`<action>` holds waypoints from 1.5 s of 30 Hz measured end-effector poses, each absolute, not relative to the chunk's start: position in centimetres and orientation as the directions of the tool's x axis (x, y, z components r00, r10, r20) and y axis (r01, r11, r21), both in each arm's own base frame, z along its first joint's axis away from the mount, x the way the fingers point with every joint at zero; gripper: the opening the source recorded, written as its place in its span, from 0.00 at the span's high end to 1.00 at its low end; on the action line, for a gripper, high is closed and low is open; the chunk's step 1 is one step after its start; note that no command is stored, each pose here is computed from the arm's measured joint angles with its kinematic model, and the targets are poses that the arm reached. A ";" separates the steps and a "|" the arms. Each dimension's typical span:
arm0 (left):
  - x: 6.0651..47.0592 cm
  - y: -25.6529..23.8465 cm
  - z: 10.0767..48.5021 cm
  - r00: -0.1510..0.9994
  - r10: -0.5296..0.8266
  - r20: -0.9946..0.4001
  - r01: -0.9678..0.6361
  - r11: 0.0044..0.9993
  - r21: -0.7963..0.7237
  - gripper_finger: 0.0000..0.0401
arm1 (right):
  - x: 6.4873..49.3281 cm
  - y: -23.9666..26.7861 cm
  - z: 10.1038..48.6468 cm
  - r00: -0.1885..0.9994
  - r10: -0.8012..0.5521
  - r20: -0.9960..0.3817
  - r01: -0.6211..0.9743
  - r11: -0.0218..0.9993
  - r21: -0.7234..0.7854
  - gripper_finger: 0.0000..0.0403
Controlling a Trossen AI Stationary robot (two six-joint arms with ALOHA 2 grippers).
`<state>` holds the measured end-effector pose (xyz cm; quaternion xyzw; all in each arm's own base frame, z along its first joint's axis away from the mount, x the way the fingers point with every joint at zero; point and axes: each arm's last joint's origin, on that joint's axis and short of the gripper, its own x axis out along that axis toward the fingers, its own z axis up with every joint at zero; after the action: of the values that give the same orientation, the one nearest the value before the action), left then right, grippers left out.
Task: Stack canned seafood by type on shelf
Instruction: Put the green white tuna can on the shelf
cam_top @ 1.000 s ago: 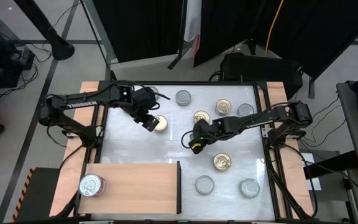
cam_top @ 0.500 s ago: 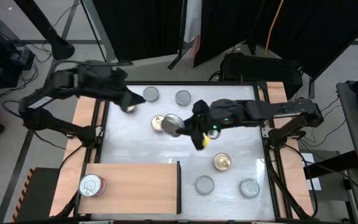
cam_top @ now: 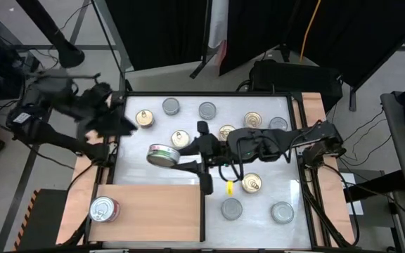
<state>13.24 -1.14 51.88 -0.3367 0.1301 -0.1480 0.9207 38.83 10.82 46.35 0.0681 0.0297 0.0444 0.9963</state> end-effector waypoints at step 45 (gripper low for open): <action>16.7 -6.5 49.9 0.927 -0.234 -0.294 0.156 0.951 -0.266 0.63 | 40.5 10.6 47.0 0.999 -0.007 -0.053 0.017 0.982 0.187 0.68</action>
<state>16.72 -6.52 49.94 -0.1195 0.1631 -0.1001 0.9742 40.51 10.57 46.99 0.0942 0.0262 -0.0059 0.9952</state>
